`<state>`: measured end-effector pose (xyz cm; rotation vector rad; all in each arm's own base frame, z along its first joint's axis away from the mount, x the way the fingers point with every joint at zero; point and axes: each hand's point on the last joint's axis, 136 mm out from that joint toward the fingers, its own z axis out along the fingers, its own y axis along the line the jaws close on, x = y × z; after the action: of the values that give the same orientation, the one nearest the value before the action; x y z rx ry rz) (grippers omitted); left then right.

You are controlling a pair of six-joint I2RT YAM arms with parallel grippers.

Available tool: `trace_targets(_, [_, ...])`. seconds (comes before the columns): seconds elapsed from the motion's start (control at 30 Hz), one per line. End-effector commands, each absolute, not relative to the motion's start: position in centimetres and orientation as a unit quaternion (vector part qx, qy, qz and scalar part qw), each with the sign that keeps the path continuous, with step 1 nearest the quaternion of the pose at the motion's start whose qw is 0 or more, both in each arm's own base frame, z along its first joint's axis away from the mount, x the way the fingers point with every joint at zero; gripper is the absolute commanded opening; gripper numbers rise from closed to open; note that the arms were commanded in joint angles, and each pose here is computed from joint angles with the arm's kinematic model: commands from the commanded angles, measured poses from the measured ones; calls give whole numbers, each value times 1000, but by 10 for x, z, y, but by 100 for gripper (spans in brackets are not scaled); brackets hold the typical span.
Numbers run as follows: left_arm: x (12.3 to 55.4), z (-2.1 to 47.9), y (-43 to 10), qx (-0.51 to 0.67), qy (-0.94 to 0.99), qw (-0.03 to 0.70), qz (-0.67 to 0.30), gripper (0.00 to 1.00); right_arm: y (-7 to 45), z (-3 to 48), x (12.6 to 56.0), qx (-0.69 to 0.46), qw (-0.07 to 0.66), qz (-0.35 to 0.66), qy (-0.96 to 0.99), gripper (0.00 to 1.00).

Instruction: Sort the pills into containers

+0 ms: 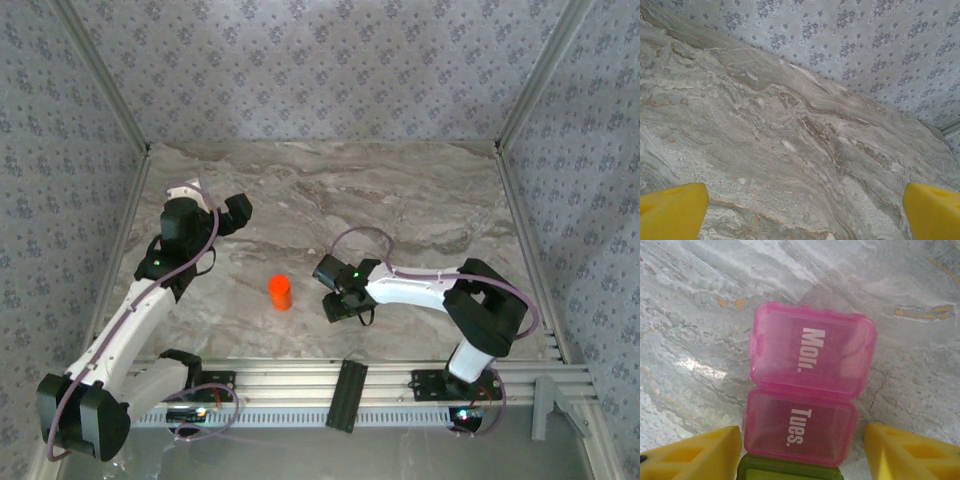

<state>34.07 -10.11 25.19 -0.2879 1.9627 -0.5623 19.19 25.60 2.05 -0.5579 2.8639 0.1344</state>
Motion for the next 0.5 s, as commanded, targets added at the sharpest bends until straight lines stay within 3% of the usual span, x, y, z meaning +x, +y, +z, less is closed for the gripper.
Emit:
trace_targets(0.0, [343,255,-104,-115,812,520,-239,100,252,14,188,-187,101,32,977,64])
trace_targets(0.17, [343,254,-104,-117,812,520,-238,99,253,13,186,-191,99,34,976,56])
trace_targets(0.37, [343,257,-104,-123,810,519,-244,100,253,18,181,-198,94,41,975,31])
trace_targets(0.47, [341,265,-108,-130,805,515,-265,100,251,41,192,-199,124,56,971,26])
